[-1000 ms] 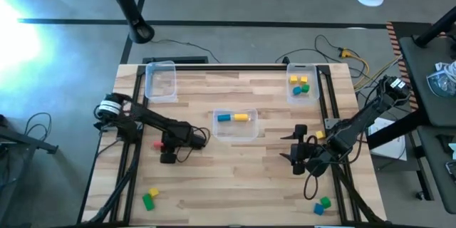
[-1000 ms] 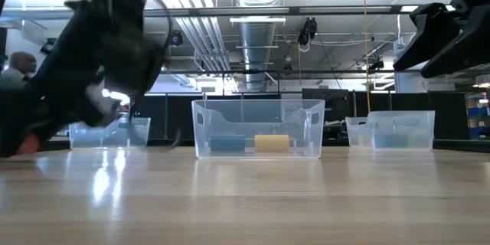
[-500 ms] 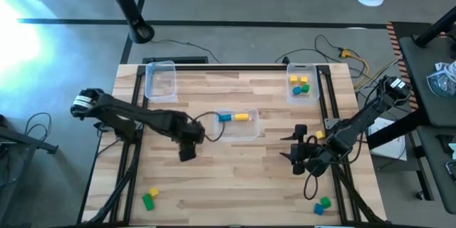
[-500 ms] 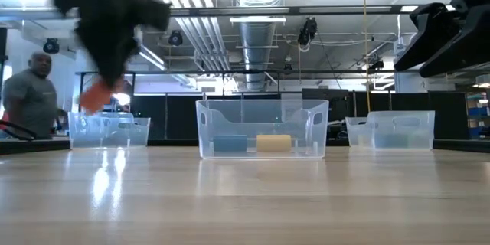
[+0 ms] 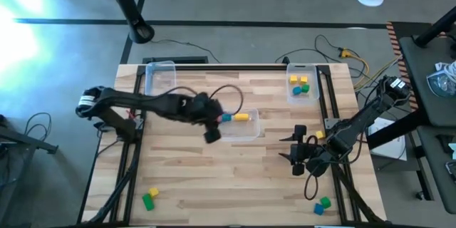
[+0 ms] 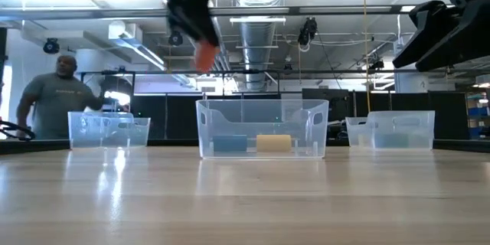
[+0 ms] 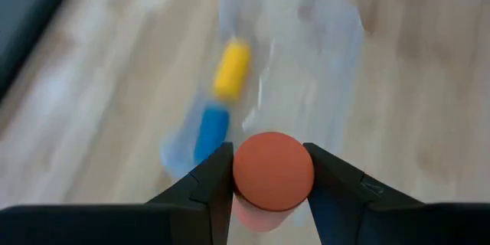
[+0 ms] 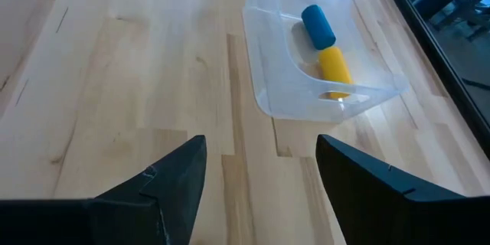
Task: Sort blocks by size
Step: Put the orange cylindrical block into the center transparent bin
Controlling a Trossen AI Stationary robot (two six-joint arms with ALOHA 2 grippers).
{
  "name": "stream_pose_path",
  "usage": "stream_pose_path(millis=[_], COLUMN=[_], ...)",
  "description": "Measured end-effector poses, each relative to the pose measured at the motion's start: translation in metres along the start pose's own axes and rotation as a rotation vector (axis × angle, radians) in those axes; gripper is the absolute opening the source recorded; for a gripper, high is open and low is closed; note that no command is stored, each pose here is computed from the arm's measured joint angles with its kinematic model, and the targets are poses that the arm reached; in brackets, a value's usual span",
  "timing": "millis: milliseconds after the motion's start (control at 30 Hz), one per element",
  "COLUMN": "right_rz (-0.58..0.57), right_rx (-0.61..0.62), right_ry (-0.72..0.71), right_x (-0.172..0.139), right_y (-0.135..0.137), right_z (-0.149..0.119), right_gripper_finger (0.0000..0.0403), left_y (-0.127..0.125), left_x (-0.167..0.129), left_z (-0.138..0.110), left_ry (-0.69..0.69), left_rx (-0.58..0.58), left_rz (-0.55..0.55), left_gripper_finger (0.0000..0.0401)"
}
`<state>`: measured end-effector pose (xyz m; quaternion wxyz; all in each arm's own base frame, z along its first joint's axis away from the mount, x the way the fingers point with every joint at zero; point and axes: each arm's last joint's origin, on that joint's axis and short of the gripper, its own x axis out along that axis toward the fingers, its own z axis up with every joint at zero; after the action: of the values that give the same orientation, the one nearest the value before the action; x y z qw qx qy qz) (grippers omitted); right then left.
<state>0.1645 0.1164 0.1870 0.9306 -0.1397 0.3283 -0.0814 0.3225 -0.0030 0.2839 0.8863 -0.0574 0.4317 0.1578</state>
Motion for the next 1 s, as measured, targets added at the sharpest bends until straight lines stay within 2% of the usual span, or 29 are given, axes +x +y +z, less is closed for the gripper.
stream_pose_path(millis=[100,333,400,533,633,1000], right_rz=[0.000,0.008,0.009,0.013,0.040,0.053], right_rx=[0.001,0.002,0.009,0.035,0.028,0.027], right_ry=[-0.001,0.001,0.002,0.005,0.024,0.033], right_x=[0.000,0.000,0.000,0.000,0.001,0.002], right_y=[0.000,0.000,0.000,0.000,0.001,0.002], right_z=[0.000,0.000,0.000,0.000,-0.003,-0.006], right_gripper_finger=[0.0241,0.0249,0.0248,0.0240,0.0234,0.0226], left_y=[0.010,0.037,0.040,0.037,0.029,0.026], left_x=[0.022,0.082,0.094,0.115,0.119,0.129], left_z=[0.018,0.040,0.047,0.048,0.050,0.033], left_ry=[-0.060,0.019,0.030,0.103,0.111,0.198], left_rx=[-0.030,-0.011,-0.014,-0.025,-0.032,-0.122], left_rz=[0.023,0.087,0.075,-0.042,-0.094,-0.096], left_gripper_finger=[0.0121,0.0122,0.0122,0.0122,0.0122,0.0122])
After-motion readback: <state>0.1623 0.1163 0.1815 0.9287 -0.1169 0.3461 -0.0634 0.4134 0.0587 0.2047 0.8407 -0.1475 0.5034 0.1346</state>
